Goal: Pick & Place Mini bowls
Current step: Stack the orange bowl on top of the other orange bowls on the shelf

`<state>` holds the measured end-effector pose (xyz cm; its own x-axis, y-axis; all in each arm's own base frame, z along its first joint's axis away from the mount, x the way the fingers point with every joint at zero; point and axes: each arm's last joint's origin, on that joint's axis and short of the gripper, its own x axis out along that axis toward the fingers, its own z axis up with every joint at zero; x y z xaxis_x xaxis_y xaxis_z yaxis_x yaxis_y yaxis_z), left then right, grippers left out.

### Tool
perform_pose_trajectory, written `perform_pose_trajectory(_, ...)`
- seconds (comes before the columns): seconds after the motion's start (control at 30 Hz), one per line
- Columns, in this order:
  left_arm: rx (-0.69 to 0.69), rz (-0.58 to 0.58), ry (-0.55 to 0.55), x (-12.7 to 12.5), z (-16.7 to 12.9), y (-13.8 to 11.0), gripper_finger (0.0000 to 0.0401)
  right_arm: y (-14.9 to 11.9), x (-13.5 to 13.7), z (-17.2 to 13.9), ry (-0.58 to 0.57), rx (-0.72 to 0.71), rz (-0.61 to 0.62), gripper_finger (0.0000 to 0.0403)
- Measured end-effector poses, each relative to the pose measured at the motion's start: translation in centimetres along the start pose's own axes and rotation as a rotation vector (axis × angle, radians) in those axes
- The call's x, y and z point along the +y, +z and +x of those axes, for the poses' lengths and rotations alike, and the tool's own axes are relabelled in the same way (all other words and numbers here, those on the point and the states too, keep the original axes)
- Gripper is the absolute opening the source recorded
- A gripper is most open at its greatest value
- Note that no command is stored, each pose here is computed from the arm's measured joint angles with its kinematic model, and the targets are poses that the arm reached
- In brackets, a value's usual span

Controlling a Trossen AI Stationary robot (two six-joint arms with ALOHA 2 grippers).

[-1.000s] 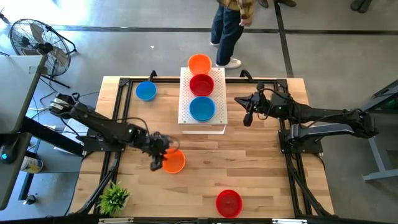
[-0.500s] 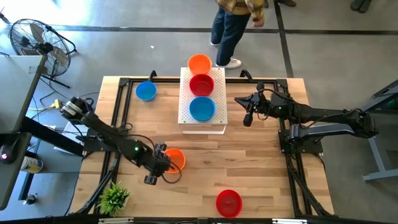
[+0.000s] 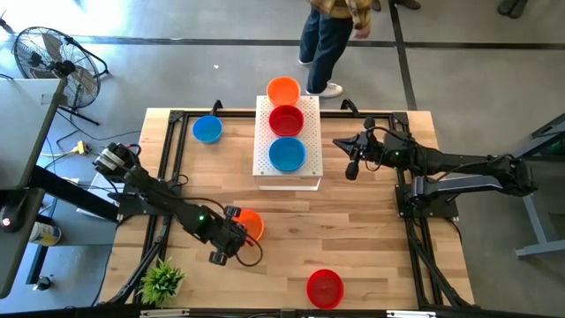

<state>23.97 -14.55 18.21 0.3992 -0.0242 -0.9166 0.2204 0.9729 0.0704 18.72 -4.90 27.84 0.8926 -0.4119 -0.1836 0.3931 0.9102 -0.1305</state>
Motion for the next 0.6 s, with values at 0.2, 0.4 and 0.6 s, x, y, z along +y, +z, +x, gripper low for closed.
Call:
perform_pose_trajectory(0.2, 0.025, 0.004, 0.008, -0.1, 0.6, -0.1, 0.0070, -0.1, 0.0, 0.0, 0.001, 0.007, -0.001, 0.0000)
perform_pose_trajectory(0.4, 0.070, -0.014, 0.020, -0.1, 1.4, -0.4, 0.0063, -0.1, 0.0, 0.0, 0.002, 0.010, -0.002, 0.0000)
perform_pose_trajectory(0.6, 0.100, -0.016, 0.030, 0.0, 1.3, -0.6, 0.0039, -0.1, 0.0, 0.0, 0.002, 0.013, -0.003, 0.0000)
